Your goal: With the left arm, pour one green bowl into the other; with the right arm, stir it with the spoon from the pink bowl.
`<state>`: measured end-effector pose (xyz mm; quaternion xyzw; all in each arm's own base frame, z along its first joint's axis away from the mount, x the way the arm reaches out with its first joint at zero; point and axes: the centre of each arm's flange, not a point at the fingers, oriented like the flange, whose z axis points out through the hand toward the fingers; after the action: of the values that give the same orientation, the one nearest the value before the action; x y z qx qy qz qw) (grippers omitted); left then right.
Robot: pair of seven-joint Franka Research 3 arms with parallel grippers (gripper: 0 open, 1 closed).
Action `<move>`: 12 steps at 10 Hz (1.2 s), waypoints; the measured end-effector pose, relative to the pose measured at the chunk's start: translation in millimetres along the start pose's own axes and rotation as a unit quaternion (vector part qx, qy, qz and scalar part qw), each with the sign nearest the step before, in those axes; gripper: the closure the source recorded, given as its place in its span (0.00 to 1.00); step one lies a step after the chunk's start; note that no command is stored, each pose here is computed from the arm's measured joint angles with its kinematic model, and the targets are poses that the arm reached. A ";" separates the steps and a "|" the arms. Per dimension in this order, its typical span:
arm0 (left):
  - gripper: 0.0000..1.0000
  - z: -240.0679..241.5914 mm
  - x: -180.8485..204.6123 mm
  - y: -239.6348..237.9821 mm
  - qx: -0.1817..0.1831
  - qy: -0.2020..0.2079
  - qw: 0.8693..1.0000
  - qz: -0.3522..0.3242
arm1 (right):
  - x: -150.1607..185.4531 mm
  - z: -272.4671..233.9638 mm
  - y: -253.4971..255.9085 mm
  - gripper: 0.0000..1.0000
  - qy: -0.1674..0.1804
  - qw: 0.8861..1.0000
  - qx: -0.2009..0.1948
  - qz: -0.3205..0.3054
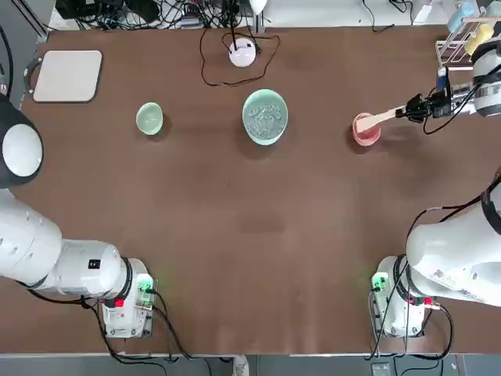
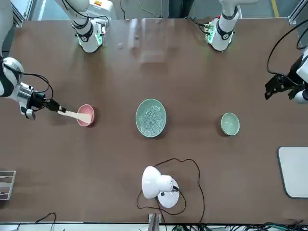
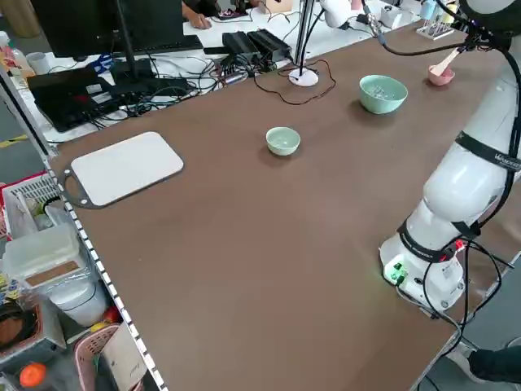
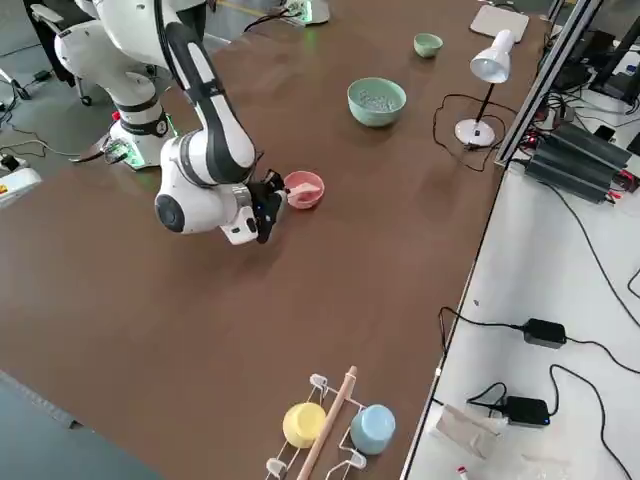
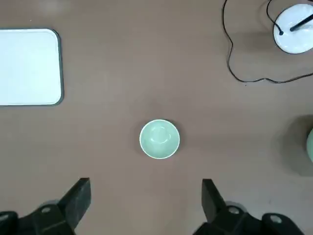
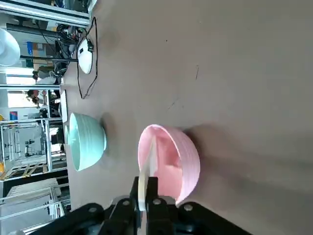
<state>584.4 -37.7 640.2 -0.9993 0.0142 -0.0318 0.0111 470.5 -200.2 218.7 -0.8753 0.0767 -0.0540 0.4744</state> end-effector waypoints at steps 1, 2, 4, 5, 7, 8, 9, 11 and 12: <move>0.00 0.0 0.0 0.0 0.000 0.000 1.000 0.000 | 1.3 0.2 1.0 0.89 0.000 1.000 0.000 0.000; 0.00 0.0 0.0 0.0 0.000 0.000 1.000 0.000 | 2.7 0.3 1.2 0.80 -0.001 1.000 0.001 -0.001; 0.00 0.0 0.0 0.3 0.000 0.000 1.000 0.000 | 4.8 -0.1 0.5 0.67 -0.002 1.000 0.003 -0.003; 0.00 0.0 0.0 1.1 0.000 0.000 1.000 0.001 | 5.8 -0.7 0.0 0.51 -0.002 1.000 0.003 -0.004; 0.00 -0.1 -0.1 1.7 0.000 0.000 1.000 0.002 | 6.8 -0.6 0.5 0.32 -0.002 1.000 0.003 -0.004; 0.00 -0.1 -0.1 1.7 0.000 0.000 1.000 0.002 | 7.3 -0.7 0.8 0.22 -0.002 1.000 0.003 -0.004; 0.00 -0.1 -0.1 1.8 0.000 0.000 1.000 0.002 | 8.2 -0.7 1.3 0.19 -0.002 1.000 0.002 -0.004; 0.00 -0.1 -0.1 1.8 0.000 0.000 1.000 0.002 | 9.9 0.6 4.8 0.11 -0.003 1.000 0.002 -0.003; 0.00 -0.1 -0.1 1.8 0.000 0.000 1.000 0.002 | 11.8 1.8 8.1 0.09 -0.003 1.000 0.001 -0.002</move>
<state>584.3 -39.5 640.2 -0.9993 0.0158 -0.0318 0.0109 481.7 -205.3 211.2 -0.8751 0.0736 -0.0518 0.4755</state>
